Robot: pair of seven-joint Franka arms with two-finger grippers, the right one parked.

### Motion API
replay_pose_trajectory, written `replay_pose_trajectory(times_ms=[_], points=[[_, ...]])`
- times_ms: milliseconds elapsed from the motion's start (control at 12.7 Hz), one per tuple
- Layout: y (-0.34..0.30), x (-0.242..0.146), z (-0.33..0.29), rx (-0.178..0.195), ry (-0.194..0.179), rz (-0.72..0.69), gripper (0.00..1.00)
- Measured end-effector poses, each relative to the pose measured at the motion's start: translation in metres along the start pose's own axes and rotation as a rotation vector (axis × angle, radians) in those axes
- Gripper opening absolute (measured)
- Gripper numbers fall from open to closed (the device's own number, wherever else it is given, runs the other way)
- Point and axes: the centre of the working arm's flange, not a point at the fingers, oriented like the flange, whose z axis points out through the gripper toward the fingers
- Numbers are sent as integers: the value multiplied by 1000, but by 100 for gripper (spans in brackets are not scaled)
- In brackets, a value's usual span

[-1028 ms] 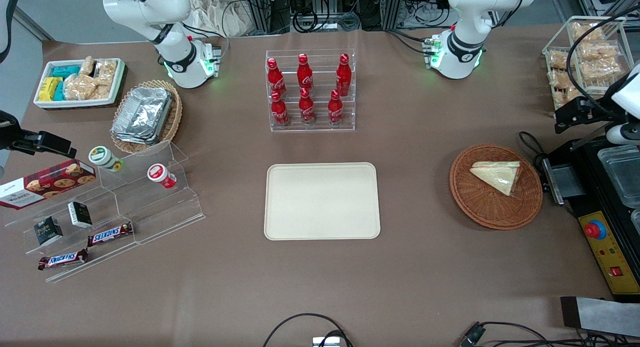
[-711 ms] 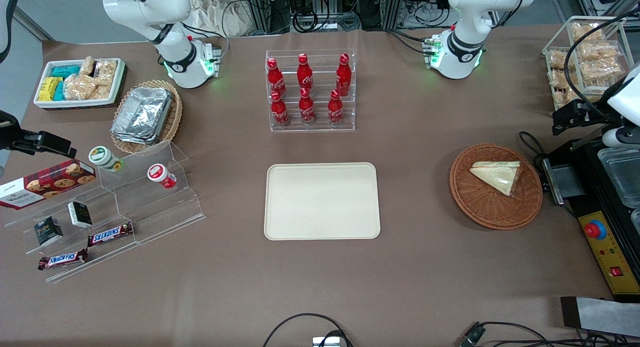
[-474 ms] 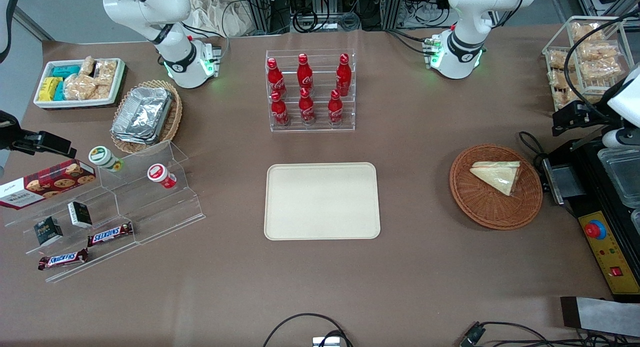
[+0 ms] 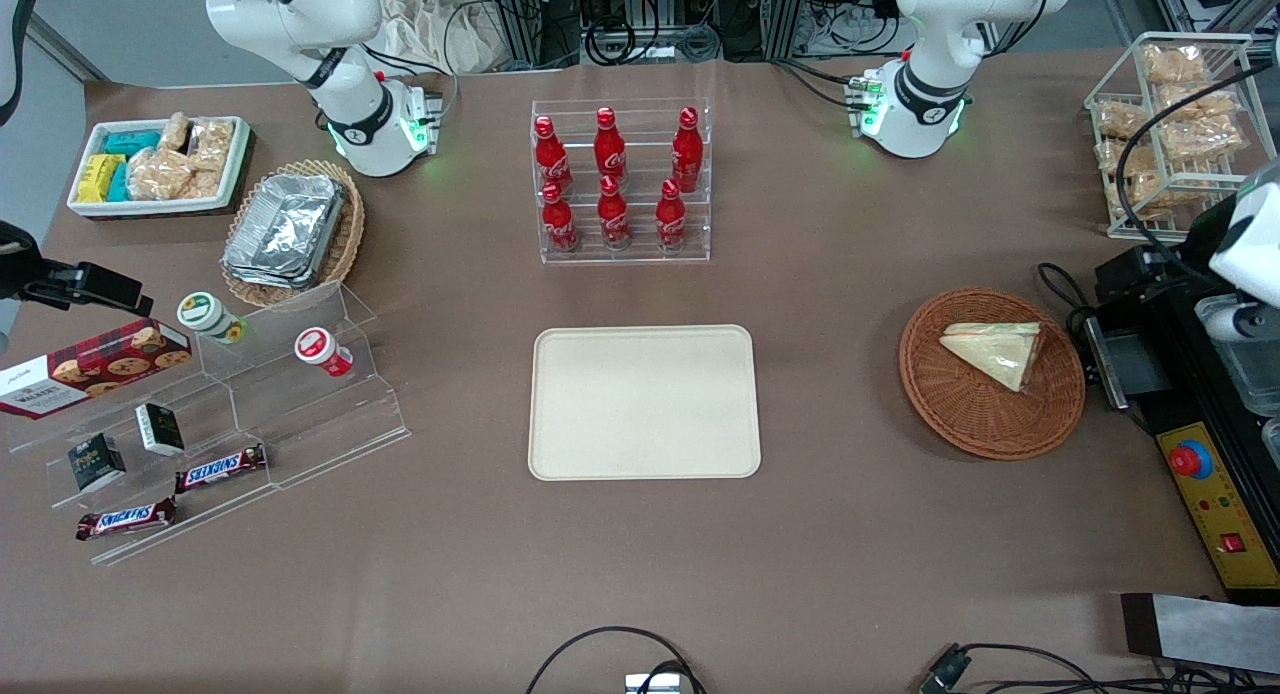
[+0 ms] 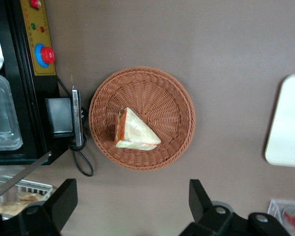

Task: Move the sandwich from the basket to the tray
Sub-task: 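Move the left gripper over the wrapped sandwich in the wicker basket, then lower the open left gripper around the sandwich's wrapped edge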

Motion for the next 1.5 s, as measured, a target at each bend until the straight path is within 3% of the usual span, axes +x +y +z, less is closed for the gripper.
replay_pose_trajectory(times_ms=[474, 711, 1502], points=[[-17, 21, 86, -37, 8, -300, 100], [-19, 21, 121, -54, 31, -406, 100], [-65, -11, 235, -188, 39, -642, 100]])
